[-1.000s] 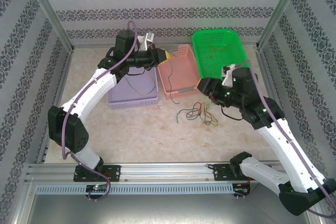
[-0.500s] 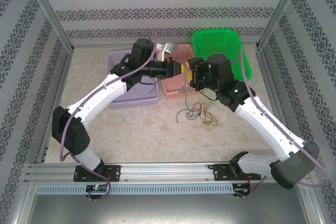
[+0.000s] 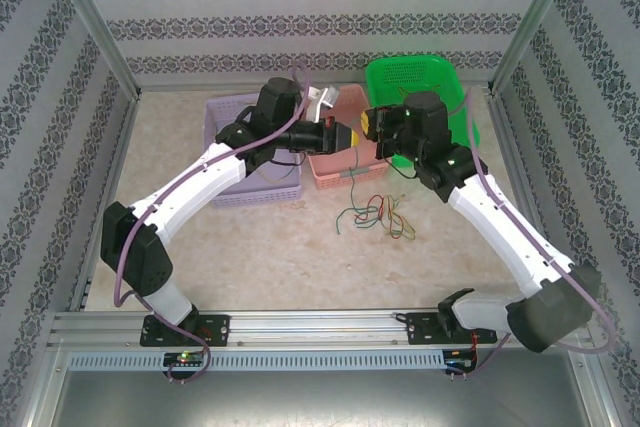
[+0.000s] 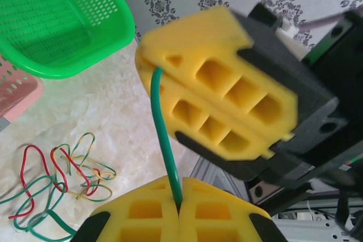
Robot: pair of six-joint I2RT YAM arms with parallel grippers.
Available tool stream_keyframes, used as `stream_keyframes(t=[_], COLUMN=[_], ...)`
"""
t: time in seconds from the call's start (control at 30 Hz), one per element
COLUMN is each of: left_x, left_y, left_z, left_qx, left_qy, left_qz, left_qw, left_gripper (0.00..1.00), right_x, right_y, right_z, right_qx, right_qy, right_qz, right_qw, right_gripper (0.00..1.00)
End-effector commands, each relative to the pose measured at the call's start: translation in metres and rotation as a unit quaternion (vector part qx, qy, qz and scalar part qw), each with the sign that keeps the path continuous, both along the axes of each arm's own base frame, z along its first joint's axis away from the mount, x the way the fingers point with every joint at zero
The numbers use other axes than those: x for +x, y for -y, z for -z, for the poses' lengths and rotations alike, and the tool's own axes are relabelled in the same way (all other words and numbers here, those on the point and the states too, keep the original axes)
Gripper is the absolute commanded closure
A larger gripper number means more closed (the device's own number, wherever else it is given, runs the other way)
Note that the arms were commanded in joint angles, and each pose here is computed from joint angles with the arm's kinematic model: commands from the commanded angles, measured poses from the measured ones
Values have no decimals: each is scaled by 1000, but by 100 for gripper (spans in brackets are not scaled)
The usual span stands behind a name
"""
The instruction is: Untangle the cables
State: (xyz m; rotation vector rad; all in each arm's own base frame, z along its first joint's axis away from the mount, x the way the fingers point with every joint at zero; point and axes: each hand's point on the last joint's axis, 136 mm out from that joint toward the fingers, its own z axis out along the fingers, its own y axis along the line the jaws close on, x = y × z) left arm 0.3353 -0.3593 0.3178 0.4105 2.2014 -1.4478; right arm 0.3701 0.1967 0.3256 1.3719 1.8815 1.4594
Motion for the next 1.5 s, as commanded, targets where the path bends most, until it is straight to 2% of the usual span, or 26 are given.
stream_keyframes(t=[0.0,0.1,0.2,0.3,0.57,0.6,0.63,0.7,0.73,0.9,1.0,1.17,1.3,1.47], left_x=[-32,-41,-46,-50,-55,-51,-46,-29,-20,32,65,134,191,233], left_y=[10,14,18,23,28,27,26,20,17,8,3,-15,-33,-40], left_z=[11,22,30,32,31,29,25,15,8,-22,-29,-29,-7,48], left_qx=[22,44,54,55,56,57,56,56,52,20,18,6,-11,-20], left_qy=[-22,-33,-44,-44,-45,-47,-46,-52,-53,-72,-73,-64,-68,-103], left_qz=[73,96,113,123,128,119,106,68,52,-7,-29,-96,-148,-173], left_qw=[997,994,991,990,989,990,992,995,996,997,997,993,987,979], left_gripper=[100,100,100,100,100,100,100,100,100,100,100,100,100,100], right_x=[19,28,33,38,50,49,47,41,38,11,-9,-34,-46,-54], right_y=[11,6,-8,-14,-6,-3,1,17,27,86,108,123,117,109], right_z=[-28,-50,-69,-76,-81,-83,-87,-92,-93,-96,-87,-53,-34,-21], right_qx=[-71,-149,-220,-264,-280,-283,-287,-302,-312,-371,-403,-422,-419,-418], right_qy=[72,128,189,230,257,260,263,259,252,221,203,154,140,134], right_qz=[-35,-104,-190,-238,-280,-282,-282,-267,-253,-150,-109,-96,-116,-135], right_qw=[994,975,938,906,882,879,877,878,881,889,886,888,889,888], right_gripper=[100,100,100,100,100,97,87,60,53,35,31,28,31,34])
